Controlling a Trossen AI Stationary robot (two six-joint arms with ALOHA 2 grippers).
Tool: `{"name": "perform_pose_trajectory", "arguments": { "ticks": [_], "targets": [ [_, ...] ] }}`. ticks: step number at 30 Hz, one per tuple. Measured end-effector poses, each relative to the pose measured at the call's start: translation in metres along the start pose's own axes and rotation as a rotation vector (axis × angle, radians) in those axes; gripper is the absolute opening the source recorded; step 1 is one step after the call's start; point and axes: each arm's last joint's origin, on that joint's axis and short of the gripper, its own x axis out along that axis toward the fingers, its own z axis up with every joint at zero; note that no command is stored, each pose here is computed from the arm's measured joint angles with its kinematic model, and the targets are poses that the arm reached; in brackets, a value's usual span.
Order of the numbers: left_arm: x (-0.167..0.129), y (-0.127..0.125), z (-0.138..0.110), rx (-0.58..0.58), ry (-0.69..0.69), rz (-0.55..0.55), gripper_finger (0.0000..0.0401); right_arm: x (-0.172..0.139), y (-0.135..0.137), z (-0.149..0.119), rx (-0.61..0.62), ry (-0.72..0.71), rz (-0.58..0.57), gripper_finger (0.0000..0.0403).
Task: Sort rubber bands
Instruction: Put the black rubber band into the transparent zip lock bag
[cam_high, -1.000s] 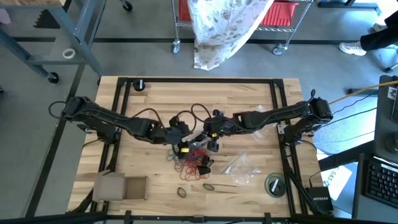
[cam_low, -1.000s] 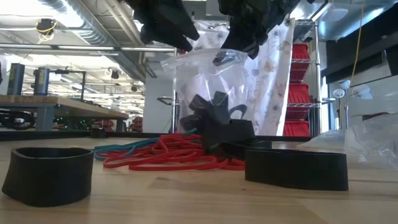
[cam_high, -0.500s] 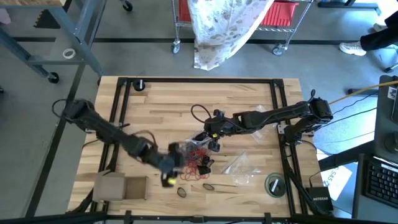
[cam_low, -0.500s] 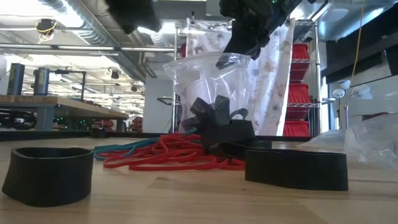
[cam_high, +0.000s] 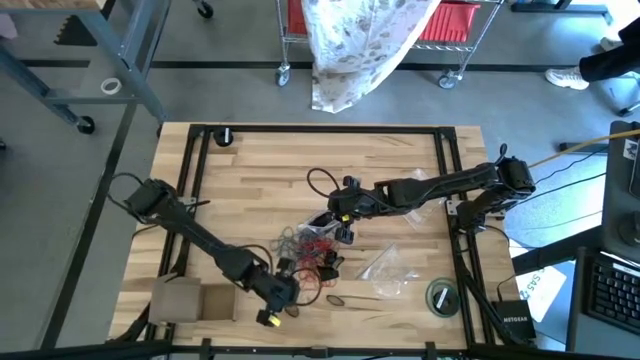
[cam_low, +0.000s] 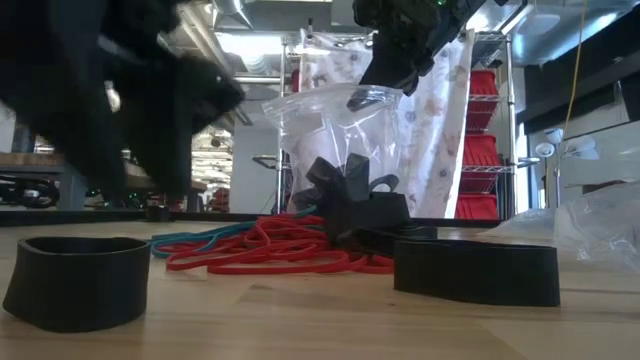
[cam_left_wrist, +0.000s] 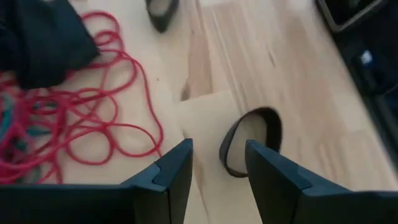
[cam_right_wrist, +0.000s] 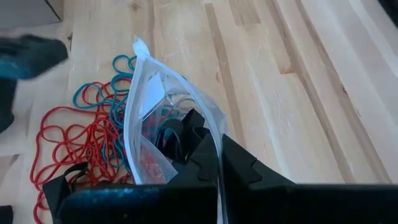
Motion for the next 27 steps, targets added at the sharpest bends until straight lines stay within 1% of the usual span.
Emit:
{"name": "perform_pose_trajectory", "arguments": {
  "ticks": [3,5,7,10,12,13,16,18,19,21,24,25,27],
  "targets": [
    [0.012,0.001,-0.006,0.015,0.038,0.006,0.0138,0.000,0.000,0.000,-0.001,0.003,-0.001,0.0001],
    [0.017,0.000,-0.009,0.020,0.059,-0.010,0.0135,0.000,0.000,0.000,0.000,0.002,0.000,0.0001],
    [0.018,0.000,-0.010,0.039,0.064,-0.016,0.0119,0.000,0.000,0.000,0.000,0.002,-0.001,0.0001],
    [0.015,0.000,-0.007,0.054,0.060,-0.016,0.0065,0.000,0.000,0.000,-0.001,0.001,-0.007,0.0001],
    [0.008,0.002,0.003,0.069,0.037,-0.014,0.0021,0.000,0.000,0.000,-0.001,-0.001,-0.010,0.0001],
    [0.003,0.004,0.008,0.074,0.024,-0.002,0.0011,0.000,0.000,0.000,-0.001,0.000,-0.010,0.0001],
    [-0.016,0.010,0.021,0.112,-0.012,0.090,0.0004,0.000,0.000,0.000,-0.001,0.001,-0.010,0.0001],
    [-0.034,0.018,0.028,0.135,-0.035,0.163,0.0002,0.000,0.000,0.000,-0.001,0.001,-0.011,0.0001],
    [-0.044,0.022,0.033,0.134,-0.067,0.208,0.0002,0.000,0.000,0.000,-0.001,0.001,-0.010,0.0001],
    [-0.068,0.032,0.044,0.122,-0.149,0.314,0.0002,0.000,0.000,0.000,-0.002,0.002,-0.010,0.0001],
    [-0.097,0.052,0.053,0.093,-0.237,0.507,0.0001,0.000,0.000,0.000,-0.001,0.001,-0.010,0.0001],
    [-0.104,0.059,0.056,0.071,-0.263,0.550,0.0001,0.000,0.000,0.000,-0.001,-0.001,-0.010,0.0001],
    [-0.113,0.075,0.059,0.041,-0.289,0.590,0.0001,0.000,0.000,0.000,0.000,-0.003,-0.010,0.0001]
  ]
}}
